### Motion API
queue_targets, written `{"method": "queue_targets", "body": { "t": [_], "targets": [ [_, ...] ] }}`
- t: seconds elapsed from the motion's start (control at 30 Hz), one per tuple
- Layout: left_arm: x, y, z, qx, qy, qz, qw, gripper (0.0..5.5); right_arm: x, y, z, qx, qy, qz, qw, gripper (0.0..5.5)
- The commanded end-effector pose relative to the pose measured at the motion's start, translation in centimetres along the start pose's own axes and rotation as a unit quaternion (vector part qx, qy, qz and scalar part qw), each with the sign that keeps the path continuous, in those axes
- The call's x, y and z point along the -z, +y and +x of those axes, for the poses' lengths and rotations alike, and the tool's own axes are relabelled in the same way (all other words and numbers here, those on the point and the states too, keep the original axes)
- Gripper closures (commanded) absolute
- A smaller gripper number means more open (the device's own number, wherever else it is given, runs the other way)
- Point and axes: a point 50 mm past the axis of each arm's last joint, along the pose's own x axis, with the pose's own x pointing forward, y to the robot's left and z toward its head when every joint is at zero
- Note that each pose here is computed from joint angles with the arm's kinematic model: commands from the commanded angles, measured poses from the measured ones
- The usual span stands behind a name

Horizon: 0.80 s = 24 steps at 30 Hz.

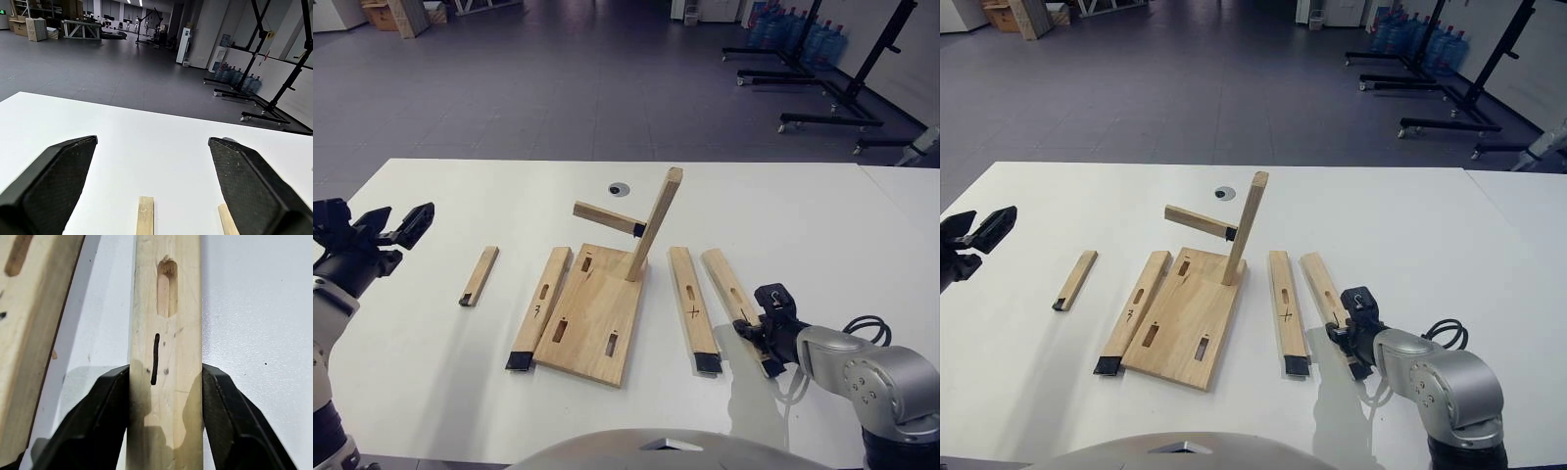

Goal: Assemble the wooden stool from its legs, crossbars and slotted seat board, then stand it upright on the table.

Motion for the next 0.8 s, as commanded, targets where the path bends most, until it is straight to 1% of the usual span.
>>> {"method": "queue_targets", "body": {
  "t": [0.03,0.17,0.2,0.3,0.37,0.47,0.57,0.63,0.73,0.8],
  "targets": [
    [-0.7,-0.1,0.6,-0.010,-0.008,0.020,1.000,1.34,1.2,-1.9,1.1,0.024,0.086,0.036,0.995,3.47],
    [-1.1,0.2,1.0,-0.015,-0.012,0.025,1.000,1.34,-2.1,-3.4,1.0,0.031,0.043,0.049,0.997,3.48],
    [-1.4,0.1,1.4,-0.014,-0.020,0.028,0.999,1.34,-3.6,-4.0,0.9,0.035,0.020,0.057,0.998,3.48],
    [-2.6,-0.4,2.7,0.000,-0.041,0.038,0.998,1.34,-8.6,-6.0,0.2,0.045,-0.073,0.079,0.993,3.48],
    [-3.8,-1.0,3.6,0.024,-0.063,0.033,0.997,1.34,-12.8,-6.9,-0.8,0.036,-0.151,0.080,0.985,3.48],
    [-5.9,-2.4,5.0,0.071,-0.093,0.017,0.993,1.34,-18.0,-7.1,-2.3,0.008,-0.245,0.066,0.967,3.48],
    [-7.4,-4.9,7.0,0.151,-0.111,-0.005,0.982,1.34,-22.2,-5.7,-4.1,-0.068,-0.322,0.050,0.943,3.48],
    [-8.8,-7.4,8.4,0.222,-0.126,-0.028,0.966,1.34,-25.0,-4.2,-5.5,-0.164,-0.363,0.052,0.916,3.48],
    [-11.2,-10.8,9.0,0.333,-0.156,-0.071,0.927,1.34,-28.1,-2.6,-8.1,-0.291,-0.402,0.048,0.867,3.48],
    [-12.5,-12.2,9.0,0.388,-0.173,-0.096,0.900,1.34,-29.7,-2.2,-10.2,-0.349,-0.422,0.041,0.836,3.48]
  ]
}}
